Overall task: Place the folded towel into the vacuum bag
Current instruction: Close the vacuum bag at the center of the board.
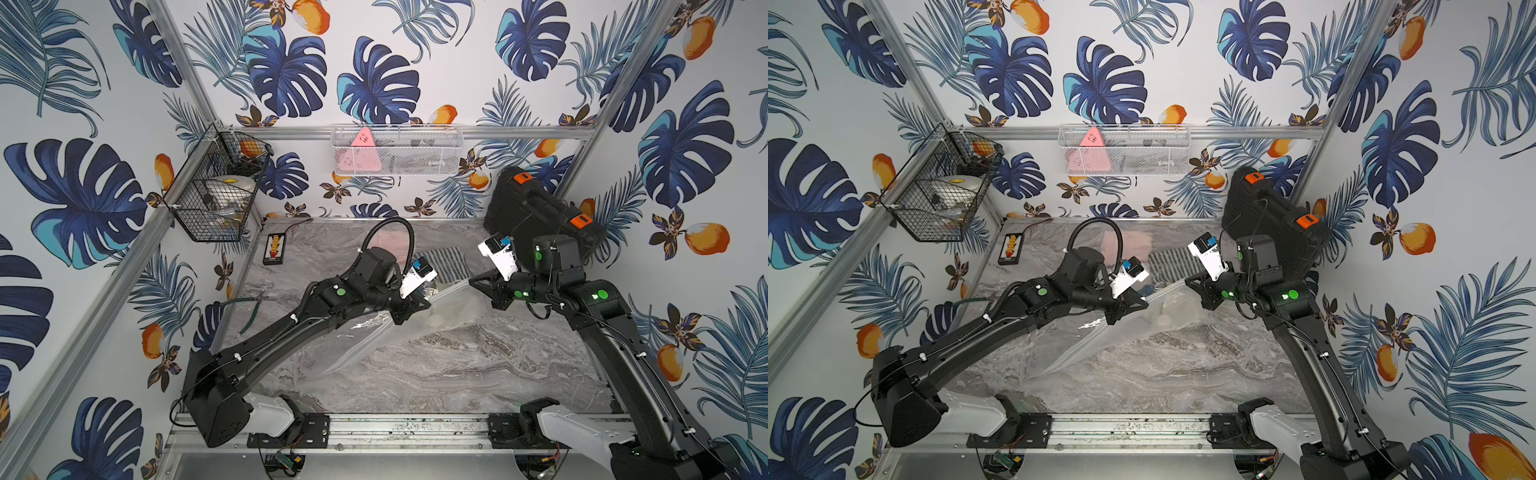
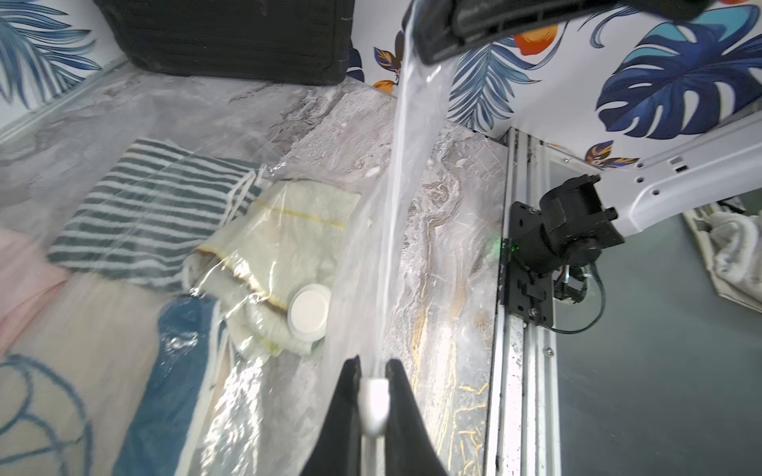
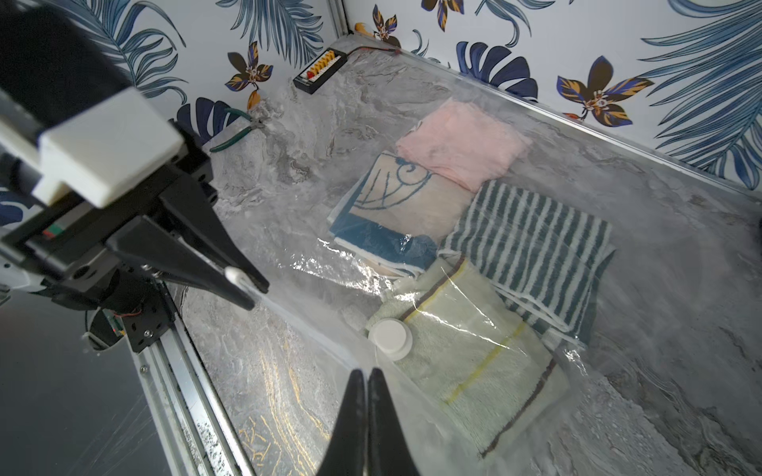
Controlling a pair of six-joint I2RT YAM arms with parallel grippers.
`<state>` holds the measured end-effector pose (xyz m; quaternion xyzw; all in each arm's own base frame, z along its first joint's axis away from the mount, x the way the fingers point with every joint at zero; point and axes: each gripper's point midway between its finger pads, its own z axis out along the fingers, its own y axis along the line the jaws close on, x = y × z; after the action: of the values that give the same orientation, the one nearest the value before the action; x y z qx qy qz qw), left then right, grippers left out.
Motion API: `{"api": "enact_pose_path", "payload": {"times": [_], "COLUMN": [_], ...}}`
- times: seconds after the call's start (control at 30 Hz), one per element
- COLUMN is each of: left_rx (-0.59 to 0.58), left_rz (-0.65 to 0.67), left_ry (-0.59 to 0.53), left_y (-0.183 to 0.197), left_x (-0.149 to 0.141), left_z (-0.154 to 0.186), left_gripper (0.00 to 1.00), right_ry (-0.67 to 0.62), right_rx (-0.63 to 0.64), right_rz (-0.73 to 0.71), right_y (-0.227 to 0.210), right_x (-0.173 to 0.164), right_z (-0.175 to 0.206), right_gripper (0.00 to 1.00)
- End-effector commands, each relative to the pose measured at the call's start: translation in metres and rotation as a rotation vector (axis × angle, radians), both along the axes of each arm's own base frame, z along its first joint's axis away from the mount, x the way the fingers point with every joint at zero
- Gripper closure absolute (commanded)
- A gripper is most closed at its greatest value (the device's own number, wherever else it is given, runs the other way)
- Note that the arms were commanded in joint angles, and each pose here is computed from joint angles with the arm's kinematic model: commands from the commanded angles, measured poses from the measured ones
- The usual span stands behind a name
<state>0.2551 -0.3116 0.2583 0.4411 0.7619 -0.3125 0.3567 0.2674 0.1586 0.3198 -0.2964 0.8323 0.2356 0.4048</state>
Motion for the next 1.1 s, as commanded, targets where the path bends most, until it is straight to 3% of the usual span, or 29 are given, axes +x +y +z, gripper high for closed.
{"api": "enact_pose_path", "payload": {"times": [0.0, 0.17, 0.33, 0.63, 0.83, 1.07], "left_rx": [0.238, 0.246, 0.238, 0.239, 0.272, 0.288], "left_rz": [0.071, 0.098, 0.106, 0.131, 0.159, 0.218], "left_ry": [0.138, 0.168, 0.192, 0.252, 0.262, 0.249], "left_y": [0.047, 0.052, 0.051, 0.051, 0.06, 0.08], "left_x": [-0.021, -0.015, -0.013, -0.014, -0.014, -0.009], "left_z": [-0.051, -0.056, -0.06, -0.082, -0.09, -0.085], "left_gripper": [1.0, 1.0, 1.0, 1.0, 1.0, 1.0], "right_ry": [-0.216, -0.221, -0.193, -0.09, -0.07, -0.035], "right_rx": [0.02, 0.063, 0.091, 0.284, 0.308, 0.286], "right_rz": [-0.25, -0.404, -0.663, -1.02, -1.145, -1.191], "right_y": [-0.029, -0.049, -0.099, -0.186, -0.231, -0.247], "right_x": [0.056, 0.085, 0.126, 0.176, 0.184, 0.183], "right_z": [0.052, 0.076, 0.088, 0.094, 0.09, 0.075], "right_gripper": [1.0, 1.0, 1.0, 1.0, 1.0, 1.0]}}
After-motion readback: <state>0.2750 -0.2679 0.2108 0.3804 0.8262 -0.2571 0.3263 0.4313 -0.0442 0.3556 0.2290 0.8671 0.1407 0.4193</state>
